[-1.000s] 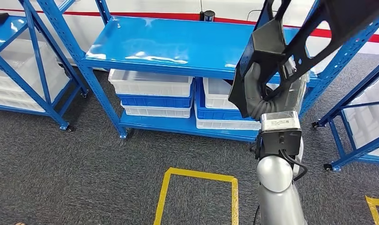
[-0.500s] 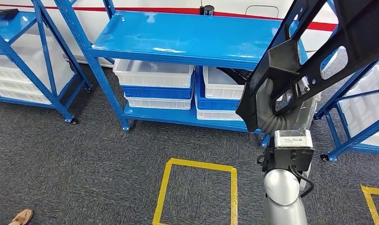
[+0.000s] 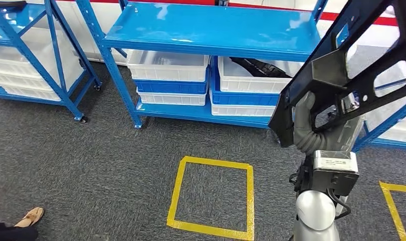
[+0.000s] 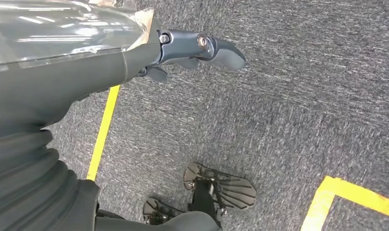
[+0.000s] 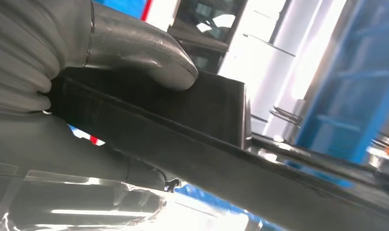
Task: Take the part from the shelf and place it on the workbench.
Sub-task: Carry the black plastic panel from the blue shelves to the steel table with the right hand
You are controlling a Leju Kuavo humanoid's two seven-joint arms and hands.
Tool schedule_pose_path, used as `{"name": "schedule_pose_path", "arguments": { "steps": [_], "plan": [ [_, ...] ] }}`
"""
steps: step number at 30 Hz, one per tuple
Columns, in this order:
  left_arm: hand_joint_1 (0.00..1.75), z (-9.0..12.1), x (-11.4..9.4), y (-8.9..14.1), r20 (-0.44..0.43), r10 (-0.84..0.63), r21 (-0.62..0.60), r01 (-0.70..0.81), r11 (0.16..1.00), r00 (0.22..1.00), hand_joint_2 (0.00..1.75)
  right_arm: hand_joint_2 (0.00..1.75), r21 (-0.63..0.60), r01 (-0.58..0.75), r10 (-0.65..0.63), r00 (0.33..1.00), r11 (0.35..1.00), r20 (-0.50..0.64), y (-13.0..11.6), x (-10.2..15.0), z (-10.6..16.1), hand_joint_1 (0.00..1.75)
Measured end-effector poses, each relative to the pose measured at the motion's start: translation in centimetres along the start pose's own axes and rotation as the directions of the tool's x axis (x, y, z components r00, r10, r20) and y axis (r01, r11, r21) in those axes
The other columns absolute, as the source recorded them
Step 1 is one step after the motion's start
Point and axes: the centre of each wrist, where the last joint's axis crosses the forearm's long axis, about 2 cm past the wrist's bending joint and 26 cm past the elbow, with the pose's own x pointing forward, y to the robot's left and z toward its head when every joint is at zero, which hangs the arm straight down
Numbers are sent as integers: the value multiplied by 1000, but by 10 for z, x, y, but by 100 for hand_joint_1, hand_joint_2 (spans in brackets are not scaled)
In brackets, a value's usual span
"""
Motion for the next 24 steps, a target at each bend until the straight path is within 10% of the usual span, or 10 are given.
{"name": "schedule_pose_path", "arguments": {
  "steps": [24],
  "plan": [
    [0, -5, 2, 10, 38, -9, 25, 8, 1000, 999, 175, 175, -39, 12, -13, 1000, 999, -7, -13, -11, -6, 175]
  ]
}}
